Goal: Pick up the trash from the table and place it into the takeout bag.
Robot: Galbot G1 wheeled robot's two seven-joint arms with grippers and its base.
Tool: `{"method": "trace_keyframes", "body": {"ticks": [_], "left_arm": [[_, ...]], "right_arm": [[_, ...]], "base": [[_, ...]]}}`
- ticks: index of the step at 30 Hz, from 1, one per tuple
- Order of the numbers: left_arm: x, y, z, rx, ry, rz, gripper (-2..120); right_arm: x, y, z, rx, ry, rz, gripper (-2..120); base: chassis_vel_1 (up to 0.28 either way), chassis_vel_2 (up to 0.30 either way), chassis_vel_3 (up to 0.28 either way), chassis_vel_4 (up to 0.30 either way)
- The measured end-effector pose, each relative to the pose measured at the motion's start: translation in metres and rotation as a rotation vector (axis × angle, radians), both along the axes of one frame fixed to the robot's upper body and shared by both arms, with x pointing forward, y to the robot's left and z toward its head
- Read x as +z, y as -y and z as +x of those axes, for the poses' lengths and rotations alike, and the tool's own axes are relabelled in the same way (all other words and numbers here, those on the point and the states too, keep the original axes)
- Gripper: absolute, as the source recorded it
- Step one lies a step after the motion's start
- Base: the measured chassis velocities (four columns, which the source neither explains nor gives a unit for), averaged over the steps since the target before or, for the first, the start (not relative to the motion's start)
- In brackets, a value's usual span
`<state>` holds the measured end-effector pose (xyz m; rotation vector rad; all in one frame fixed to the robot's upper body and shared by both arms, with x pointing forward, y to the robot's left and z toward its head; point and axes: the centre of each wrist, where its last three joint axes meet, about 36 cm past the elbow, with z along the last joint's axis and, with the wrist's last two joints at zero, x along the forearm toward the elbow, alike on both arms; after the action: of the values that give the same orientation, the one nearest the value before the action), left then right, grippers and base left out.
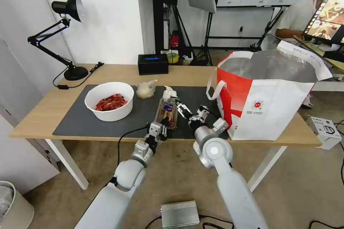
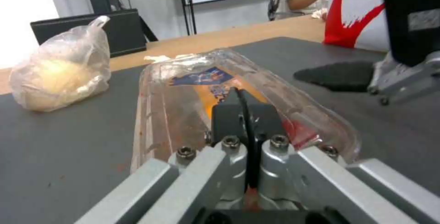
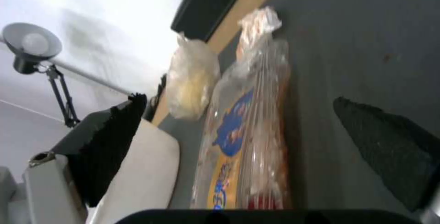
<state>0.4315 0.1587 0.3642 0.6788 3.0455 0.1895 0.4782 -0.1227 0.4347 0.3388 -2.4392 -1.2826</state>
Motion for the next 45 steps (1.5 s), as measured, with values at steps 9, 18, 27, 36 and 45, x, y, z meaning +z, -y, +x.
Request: {"method": "trace_keyframes", "body": {"ticks": [9,18,27,36,45], "left_arm": [[-0.002,0.000,-0.002,0.002,-0.003,-0.001,0],[-0.002,0.000,-0.003,0.003,-0.003,-0.003,0],[-0.004,0.003,-0.003,0.003,-0.007,-0.008,3],[-0.005,0.006,-0.005,0.000,-0.011,-0.012,5],[-0.007,0.004,-0.006,0.003,-0.012,-0.013,7]], "right_arm": [[0.016,-0.006,0.011,0.069,-0.088,0.056,100],[0.013,-0.007,0.022,0.080,-0.149,0.054,100],[0.009,-0.012,0.027,0.079,-0.153,0.044,100],[0.005,-0.015,0.031,0.075,-0.154,0.023,96],[-0.001,-0.015,0.033,0.067,-0.168,0.003,62]], "base": [[0.000,0.000,0.000,0.000],[0.000,0.000,0.000,0.000],[0.000,0.000,0.000,0.000],[0.000,0.000,0.000,0.000],[0.000,0.000,0.000,0.000]]}}
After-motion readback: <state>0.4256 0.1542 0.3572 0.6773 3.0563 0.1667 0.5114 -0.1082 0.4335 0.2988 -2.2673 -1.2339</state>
